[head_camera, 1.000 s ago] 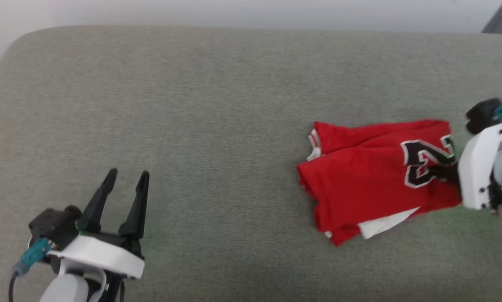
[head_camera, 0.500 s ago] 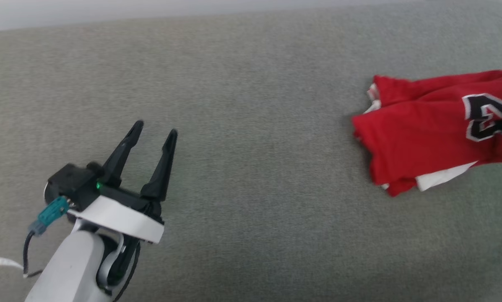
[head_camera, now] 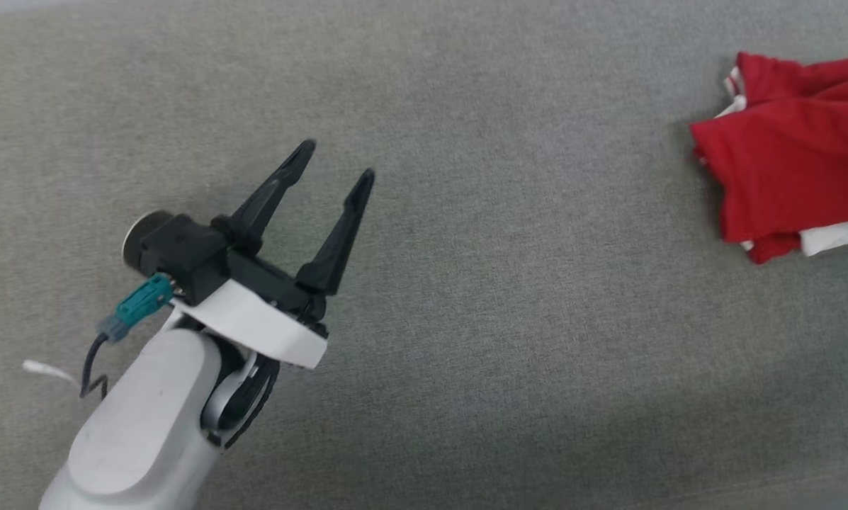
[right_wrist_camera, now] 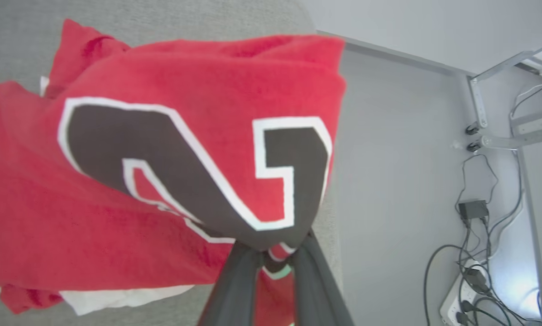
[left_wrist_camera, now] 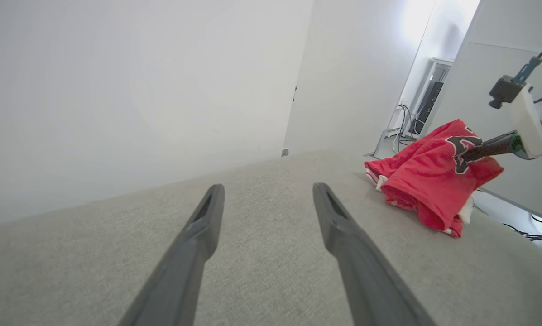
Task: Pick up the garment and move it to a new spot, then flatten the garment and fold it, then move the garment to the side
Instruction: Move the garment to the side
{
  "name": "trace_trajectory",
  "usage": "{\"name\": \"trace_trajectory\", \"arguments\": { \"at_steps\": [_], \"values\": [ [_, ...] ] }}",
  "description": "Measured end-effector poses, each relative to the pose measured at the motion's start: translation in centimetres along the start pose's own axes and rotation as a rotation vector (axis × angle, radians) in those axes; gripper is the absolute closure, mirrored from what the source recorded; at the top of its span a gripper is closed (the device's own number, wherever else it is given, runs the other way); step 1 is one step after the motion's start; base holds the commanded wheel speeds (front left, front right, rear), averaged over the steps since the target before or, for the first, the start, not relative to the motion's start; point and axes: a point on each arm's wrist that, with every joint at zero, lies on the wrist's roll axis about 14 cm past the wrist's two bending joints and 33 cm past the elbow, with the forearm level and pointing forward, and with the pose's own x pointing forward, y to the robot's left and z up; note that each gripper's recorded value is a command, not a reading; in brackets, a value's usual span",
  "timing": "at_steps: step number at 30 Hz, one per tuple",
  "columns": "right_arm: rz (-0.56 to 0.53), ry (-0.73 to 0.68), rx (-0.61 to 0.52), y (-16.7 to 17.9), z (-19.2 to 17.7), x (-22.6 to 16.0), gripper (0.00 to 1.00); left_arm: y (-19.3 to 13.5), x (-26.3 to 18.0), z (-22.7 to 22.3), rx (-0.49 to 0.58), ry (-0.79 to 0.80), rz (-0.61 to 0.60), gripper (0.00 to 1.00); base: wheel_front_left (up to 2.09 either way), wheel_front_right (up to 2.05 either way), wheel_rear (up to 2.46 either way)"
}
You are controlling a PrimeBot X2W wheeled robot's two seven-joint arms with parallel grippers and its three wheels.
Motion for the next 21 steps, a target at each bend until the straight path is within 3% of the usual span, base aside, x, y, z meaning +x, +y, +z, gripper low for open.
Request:
{"name": "trace_trajectory", "arguments": {
  "at_steps": [12,21],
  "values": [
    [-0.182,0.003,-0.108,-4.1,-0.1,2.8,1.0,-2.6,3.7,-1.4,-0.023,-0.006,-0.139,0.0,0.0,0.0,0.0],
    [-0.155,0.04,-0.069,-1.1,-1.5,5.9,1.0,-2.5,4.3,-2.1,-0.02,0.006,-0.16,0.0,0.0,0.0,0.0]
  ]
}}
